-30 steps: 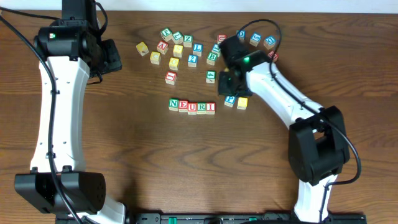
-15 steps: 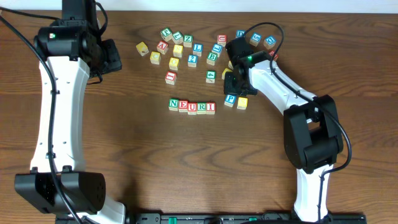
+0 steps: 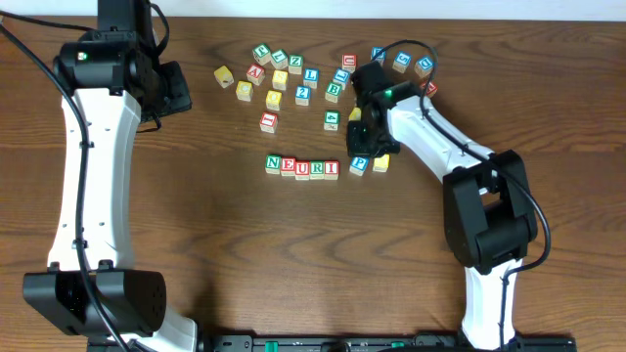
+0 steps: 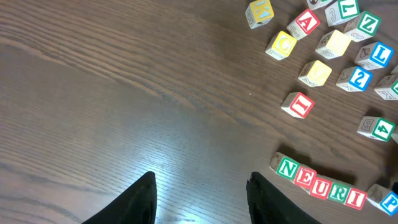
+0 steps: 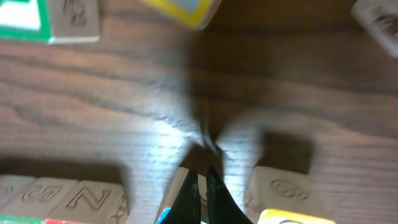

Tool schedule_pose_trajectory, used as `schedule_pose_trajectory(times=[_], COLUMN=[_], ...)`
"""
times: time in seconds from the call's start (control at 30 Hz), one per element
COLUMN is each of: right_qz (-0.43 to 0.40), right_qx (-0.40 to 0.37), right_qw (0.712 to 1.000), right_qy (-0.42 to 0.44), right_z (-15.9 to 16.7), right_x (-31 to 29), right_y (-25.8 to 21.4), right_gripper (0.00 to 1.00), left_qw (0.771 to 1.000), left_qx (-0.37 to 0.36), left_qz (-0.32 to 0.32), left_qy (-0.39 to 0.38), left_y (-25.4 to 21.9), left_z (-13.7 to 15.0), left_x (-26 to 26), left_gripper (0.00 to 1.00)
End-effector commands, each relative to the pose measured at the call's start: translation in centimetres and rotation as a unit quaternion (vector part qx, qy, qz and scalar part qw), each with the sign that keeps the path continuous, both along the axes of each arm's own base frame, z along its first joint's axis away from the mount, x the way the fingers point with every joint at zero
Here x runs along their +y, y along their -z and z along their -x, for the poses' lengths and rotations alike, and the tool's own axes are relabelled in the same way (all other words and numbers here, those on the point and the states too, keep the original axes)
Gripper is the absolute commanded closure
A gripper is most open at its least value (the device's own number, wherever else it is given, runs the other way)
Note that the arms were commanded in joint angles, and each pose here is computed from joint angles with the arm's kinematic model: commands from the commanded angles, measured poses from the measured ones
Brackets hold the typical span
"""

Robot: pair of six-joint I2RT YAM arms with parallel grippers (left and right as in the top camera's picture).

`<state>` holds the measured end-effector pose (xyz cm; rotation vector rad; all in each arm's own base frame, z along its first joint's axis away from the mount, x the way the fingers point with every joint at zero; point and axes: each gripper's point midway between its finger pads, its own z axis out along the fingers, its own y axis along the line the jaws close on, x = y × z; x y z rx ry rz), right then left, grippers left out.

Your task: Spell out NEURIPS

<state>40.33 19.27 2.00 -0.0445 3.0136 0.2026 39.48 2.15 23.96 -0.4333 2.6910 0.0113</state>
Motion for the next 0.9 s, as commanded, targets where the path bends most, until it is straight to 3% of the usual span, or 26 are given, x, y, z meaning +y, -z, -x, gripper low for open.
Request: schedule_pose_trajectory(times=[0.0, 0.27, 0.6, 0.87], right_qz=[-0.005, -0.011, -0.017, 0.007], right_qx=[0.002, -0.008, -0.034, 0.023], right_qw=[1.000, 1.000, 0.999, 1.000], right_qy=[-0.023, -0.028, -0.015, -0.008], right_z=[0.5, 0.5, -2.2, 0.3], right_x=[1.4, 2.5, 1.2, -0.6], right_y=[-0.1, -0.2, -3.7, -2.4], right_gripper=[0.99, 0.99, 0.99, 0.99], left_qw=[1.000, 1.000, 1.000, 1.000], left_qx=[0.010, 0.010, 0.014, 0.015], left_qz=[-0.002, -0.002, -0.002, -0.002], left_qy=[0.002, 0.002, 0.002, 0.002], left_y=[0.6, 0.6, 0.7, 0.7], left_z=[0.0, 0.0, 0.2, 0.2], left_x=[0.2, 0.2, 0.2, 0.2], left_gripper=[0.53, 0.53, 0.53, 0.54])
